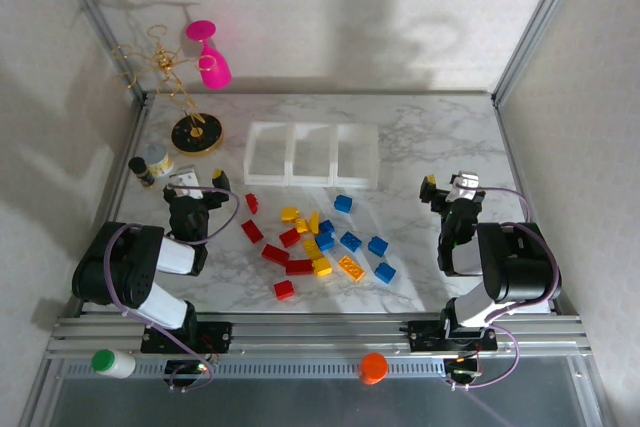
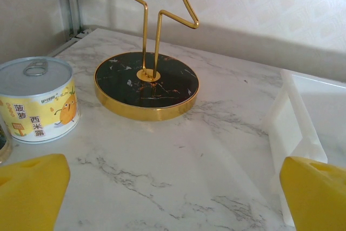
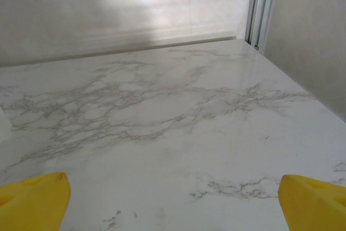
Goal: Sort the legos into containers by color
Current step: Pick up the lego from the center of the table.
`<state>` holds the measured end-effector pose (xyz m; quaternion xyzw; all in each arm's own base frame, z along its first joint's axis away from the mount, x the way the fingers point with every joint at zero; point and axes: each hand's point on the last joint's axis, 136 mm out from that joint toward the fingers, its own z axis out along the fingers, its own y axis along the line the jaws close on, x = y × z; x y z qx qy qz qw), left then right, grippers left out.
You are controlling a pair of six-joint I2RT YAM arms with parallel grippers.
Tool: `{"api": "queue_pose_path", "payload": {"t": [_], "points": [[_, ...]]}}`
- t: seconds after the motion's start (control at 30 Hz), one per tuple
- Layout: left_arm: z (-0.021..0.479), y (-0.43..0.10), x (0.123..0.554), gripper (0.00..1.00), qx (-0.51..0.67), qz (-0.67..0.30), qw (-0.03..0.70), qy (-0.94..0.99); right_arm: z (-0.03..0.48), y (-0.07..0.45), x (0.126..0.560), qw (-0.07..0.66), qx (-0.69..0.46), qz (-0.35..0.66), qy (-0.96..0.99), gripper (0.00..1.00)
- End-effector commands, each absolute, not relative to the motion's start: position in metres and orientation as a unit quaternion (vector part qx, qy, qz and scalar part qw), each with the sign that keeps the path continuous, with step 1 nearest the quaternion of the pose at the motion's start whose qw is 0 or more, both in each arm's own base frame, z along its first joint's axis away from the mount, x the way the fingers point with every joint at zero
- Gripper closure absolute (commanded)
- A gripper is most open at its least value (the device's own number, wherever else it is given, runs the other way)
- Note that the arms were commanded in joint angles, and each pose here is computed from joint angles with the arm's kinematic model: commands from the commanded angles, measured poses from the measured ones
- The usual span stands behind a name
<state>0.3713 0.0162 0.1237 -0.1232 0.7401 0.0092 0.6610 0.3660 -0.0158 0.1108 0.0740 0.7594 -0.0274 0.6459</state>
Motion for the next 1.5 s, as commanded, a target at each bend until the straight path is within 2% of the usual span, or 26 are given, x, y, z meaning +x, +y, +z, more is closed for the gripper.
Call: {"api": "queue_pose_path", "payload": {"t": [0.0, 0.6, 0.77, 0.93, 1.17, 1.3, 1.47], "points": [[0.129, 0.017, 0.375, 0.01, -0.117, 0.009, 0.666, 0.737, 0.125, -0.015, 0.371, 0.665, 0.067, -0.028, 0.743, 0.01], [0.129, 0.016, 0.375, 0.01, -0.117, 0.008, 0.667, 0.736, 0.127, -0.015, 0.371, 0.668, 0.065, -0.028, 0.741, 0.01], [0.144, 0.008, 0.375, 0.01, -0.098, 0.001, 0.661, 0.744, 0.136, -0.003, 0.375, 0.659, 0.036, -0.011, 0.752, 0.01], [0.161, 0.020, 0.367, 0.01, -0.153, -0.002, 0.660, 0.736, 0.156, -0.007, 0.378, 0.649, 0.070, 0.006, 0.758, 0.01], [0.184, 0.014, 0.356, 0.01, -0.171, -0.043, 0.649, 0.740, 0.176, 0.002, 0.380, 0.612, 0.109, 0.068, 0.780, 0.01], [0.202, 0.020, 0.346, 0.01, -0.237, -0.085, 0.643, 0.723, 0.183, 0.009, 0.373, 0.585, 0.167, 0.137, 0.782, 0.01], [0.211, 0.018, 0.330, 0.01, -0.295, -0.152, 0.631, 0.701, 0.172, 0.018, 0.362, 0.523, 0.196, 0.170, 0.812, 0.01]]}}
